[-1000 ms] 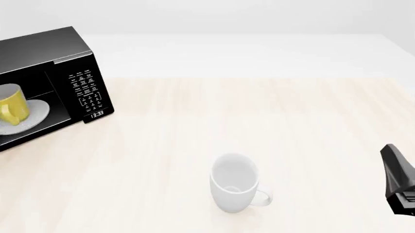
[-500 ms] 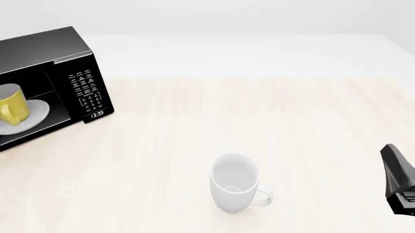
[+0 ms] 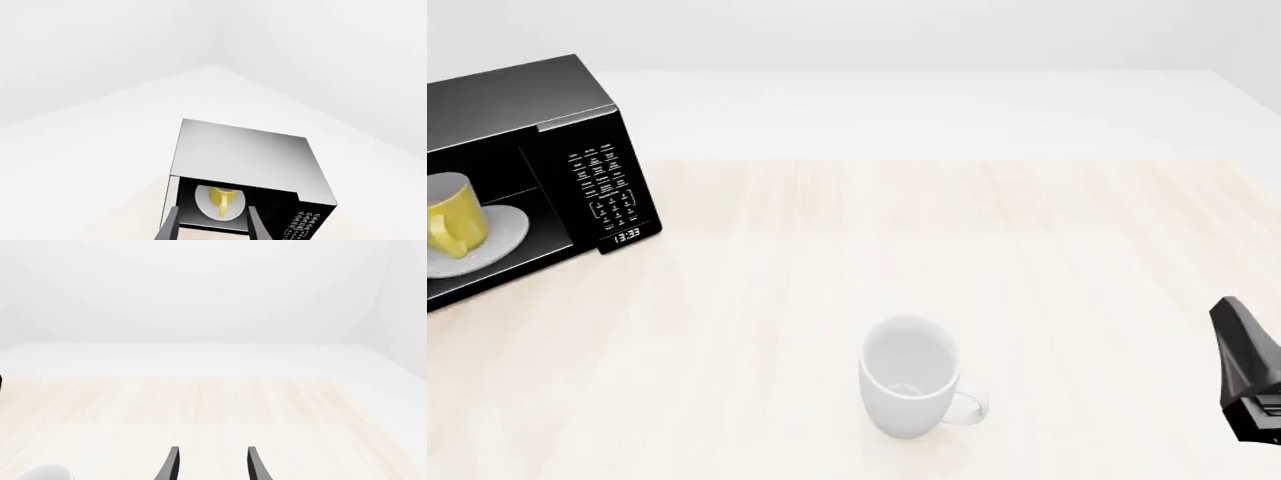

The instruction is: Put the yellow and white mug in the microwave and close it.

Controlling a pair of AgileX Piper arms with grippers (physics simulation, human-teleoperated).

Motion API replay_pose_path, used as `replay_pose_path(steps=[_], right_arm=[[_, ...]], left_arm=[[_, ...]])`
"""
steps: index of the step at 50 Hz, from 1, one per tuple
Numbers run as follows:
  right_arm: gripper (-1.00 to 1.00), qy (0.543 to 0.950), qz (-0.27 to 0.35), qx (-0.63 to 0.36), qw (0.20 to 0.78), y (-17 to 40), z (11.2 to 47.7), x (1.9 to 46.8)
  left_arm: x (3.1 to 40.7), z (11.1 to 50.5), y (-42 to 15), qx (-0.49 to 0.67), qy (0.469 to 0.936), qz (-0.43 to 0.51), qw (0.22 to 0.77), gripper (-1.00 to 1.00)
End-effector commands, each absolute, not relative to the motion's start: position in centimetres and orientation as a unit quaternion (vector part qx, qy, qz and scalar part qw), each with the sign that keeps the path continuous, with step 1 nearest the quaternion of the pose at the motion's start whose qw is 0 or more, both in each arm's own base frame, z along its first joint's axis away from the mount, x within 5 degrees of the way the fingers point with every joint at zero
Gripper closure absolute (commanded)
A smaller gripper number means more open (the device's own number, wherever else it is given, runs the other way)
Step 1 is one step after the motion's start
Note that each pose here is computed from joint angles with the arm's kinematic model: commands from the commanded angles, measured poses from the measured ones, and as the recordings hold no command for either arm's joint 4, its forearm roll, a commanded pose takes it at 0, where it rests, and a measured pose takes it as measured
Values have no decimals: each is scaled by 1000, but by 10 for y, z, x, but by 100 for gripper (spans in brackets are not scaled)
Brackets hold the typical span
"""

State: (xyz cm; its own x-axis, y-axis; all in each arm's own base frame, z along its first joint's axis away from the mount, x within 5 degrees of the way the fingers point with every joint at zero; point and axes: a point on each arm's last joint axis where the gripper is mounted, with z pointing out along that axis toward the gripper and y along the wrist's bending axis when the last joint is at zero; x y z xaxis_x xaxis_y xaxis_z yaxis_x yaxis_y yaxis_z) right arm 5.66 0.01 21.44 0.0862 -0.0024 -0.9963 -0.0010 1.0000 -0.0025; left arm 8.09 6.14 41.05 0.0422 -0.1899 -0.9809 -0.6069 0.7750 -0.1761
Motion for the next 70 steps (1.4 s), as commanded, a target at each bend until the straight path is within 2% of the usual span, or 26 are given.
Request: replay_pose_path(steps=[1,23,41,44,70], right_arm=[[-100,676,0,-1,737,0,214,57],[-100,676,0,-1,737,0,214,57],[-100,676,0,-1,737,0,214,57],[-100,676,0,-1,737,0,214,57],[-100,676,0,-1,737,0,214,57]], left_arm=[[74,414,70,-345,659,182,643,-100],[69,406,103,-434,628,235,602,-100],[70,389,135,-485,629,256,551,-100],[70,392,132,-489,623,249,557,-100],[65,331,187,-571,621,254,473,-100]])
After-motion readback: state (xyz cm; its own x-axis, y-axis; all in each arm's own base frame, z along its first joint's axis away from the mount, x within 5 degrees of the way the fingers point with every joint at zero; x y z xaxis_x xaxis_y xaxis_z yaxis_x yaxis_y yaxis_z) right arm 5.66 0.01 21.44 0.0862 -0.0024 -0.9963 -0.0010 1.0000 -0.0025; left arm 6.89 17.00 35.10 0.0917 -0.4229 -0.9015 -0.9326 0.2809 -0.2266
